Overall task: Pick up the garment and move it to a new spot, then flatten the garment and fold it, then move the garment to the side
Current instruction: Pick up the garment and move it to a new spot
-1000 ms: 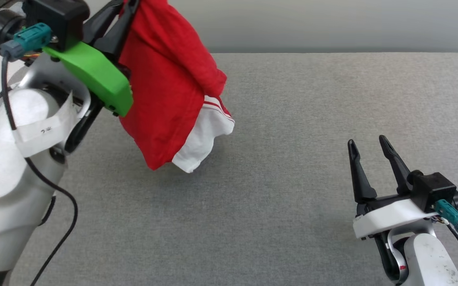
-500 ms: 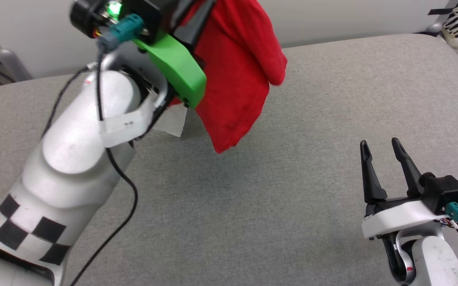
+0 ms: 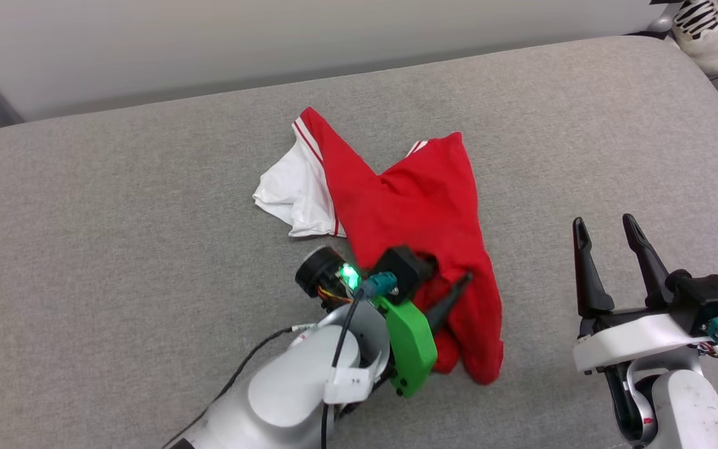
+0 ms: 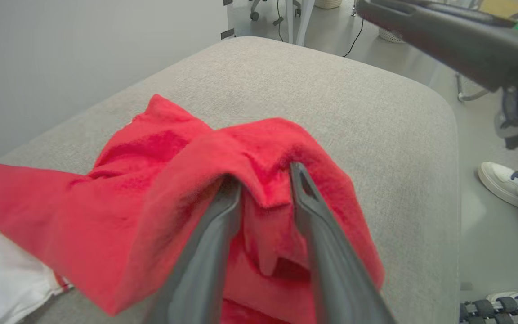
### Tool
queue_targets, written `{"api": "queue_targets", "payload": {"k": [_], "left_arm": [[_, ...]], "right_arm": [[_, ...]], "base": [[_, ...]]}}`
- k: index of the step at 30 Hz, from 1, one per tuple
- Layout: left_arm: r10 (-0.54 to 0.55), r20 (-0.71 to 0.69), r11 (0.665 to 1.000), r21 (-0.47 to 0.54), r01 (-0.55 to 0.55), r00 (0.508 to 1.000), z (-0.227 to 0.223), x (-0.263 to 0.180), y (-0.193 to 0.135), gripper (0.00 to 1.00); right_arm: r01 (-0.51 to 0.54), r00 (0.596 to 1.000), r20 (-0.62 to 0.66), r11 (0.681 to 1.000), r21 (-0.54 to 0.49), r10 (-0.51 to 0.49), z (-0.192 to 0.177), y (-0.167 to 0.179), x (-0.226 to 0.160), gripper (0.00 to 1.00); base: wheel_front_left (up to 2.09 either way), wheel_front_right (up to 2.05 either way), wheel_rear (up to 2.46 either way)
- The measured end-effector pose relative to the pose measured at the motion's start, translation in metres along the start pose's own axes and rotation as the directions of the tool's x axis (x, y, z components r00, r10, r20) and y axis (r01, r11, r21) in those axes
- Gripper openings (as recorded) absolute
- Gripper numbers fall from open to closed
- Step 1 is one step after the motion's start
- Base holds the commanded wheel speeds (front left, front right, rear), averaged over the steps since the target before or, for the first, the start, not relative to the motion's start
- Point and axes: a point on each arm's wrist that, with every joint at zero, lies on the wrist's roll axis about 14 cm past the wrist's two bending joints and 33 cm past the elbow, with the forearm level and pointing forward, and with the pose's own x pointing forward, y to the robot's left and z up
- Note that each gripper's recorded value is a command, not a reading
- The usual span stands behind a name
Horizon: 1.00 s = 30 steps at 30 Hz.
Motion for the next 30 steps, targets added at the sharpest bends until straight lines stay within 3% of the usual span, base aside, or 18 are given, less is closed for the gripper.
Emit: {"api": "queue_targets", "payload": {"k": [7,14,18,21,25,29,30], "left_arm": [[0.059,-0.012,0.998,-0.008,-0.059,0.998,-0.014,-0.014,0.01,1.0],[0.179,0.139,0.982,0.035,-0.185,0.974,0.029,-0.041,0.042,1.0],[0.297,0.206,0.947,0.061,-0.315,0.932,0.052,-0.074,0.074,1.0],[0.428,0.266,0.89,0.045,-0.454,0.864,0.07,-0.11,0.107,1.0],[0.607,0.284,0.777,-0.015,-0.63,0.742,0.068,-0.172,0.14,1.0],[0.719,0.298,0.676,-0.089,-0.731,0.628,0.061,-0.224,0.148,1.0],[0.756,0.305,0.635,-0.124,-0.763,0.579,0.057,-0.244,0.147,1.0]], "right_arm": [[-0.045,0.999,-0.002,0.999,0.008,0.045,-0.003,0.016,0.007,1.0],[-0.09,0.996,0.009,0.996,0.017,0.09,0.0,0.031,0.005,1.0],[-0.113,0.994,0.016,0.993,0.017,0.113,0.003,0.039,0.003,1.0],[-0.135,0.99,0.037,0.991,0.015,0.134,0.01,0.046,0.004,1.0],[-0.167,0.985,0.056,0.986,0.006,0.166,0.016,0.057,0.001,1.0],[-0.187,0.979,0.085,0.982,0.005,0.186,0.026,0.064,-0.001,1.0],[-0.193,0.977,0.091,0.981,0.001,0.192,0.028,0.065,-0.002,1.0]], "base": [[0.0,0.0,0.0],[0.0,0.0,0.0],[0.0,0.0,0.0],[0.0,0.0,0.0],[0.0,0.0,0.0],[0.0,0.0,0.0],[0.0,0.0,0.0]]}}
